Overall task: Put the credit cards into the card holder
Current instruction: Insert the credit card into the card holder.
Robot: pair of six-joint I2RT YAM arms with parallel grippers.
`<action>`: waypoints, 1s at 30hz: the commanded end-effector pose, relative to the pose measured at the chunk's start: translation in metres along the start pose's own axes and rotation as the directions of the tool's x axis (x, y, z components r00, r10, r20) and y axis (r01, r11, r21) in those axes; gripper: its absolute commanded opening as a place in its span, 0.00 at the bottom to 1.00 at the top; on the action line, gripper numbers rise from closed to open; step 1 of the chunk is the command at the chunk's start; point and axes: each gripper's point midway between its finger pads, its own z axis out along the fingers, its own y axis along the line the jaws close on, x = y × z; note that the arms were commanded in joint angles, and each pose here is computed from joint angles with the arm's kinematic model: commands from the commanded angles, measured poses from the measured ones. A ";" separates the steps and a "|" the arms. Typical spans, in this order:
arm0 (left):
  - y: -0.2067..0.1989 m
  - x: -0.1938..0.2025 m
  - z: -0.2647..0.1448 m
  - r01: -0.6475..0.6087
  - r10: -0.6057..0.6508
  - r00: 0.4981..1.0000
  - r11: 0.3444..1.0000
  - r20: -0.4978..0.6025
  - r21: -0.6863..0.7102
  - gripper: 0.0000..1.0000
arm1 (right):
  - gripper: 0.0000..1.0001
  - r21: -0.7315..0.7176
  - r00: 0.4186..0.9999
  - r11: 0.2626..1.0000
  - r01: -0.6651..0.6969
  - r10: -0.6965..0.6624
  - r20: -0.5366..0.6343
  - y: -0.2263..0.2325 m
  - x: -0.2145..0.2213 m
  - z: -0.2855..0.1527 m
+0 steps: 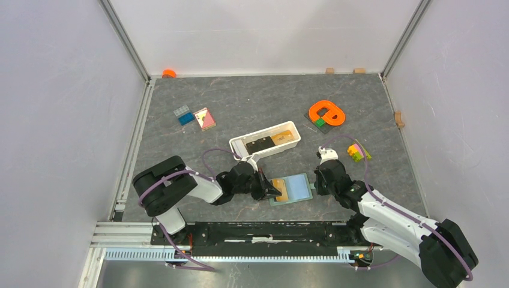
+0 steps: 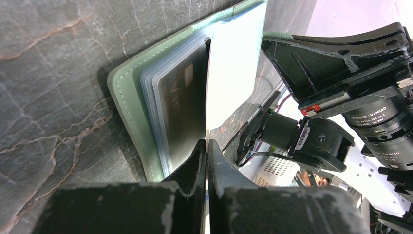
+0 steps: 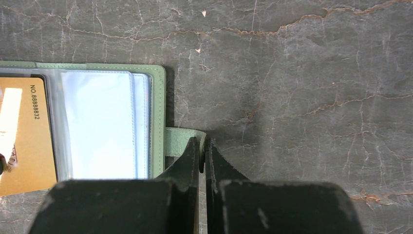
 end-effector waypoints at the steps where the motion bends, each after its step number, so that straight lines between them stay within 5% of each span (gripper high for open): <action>1: -0.012 -0.005 0.003 0.002 -0.002 1.000 1.000 0.002 0.028 0.02 | 0.00 0.023 1.000 1.000 0.004 -0.003 -0.017 -0.003 0.002 -0.002; 30: -0.005 0.001 0.020 -0.047 0.047 0.999 0.999 -0.017 0.018 0.02 | 0.00 0.030 1.000 1.000 0.006 -0.006 -0.028 -0.004 0.005 -0.002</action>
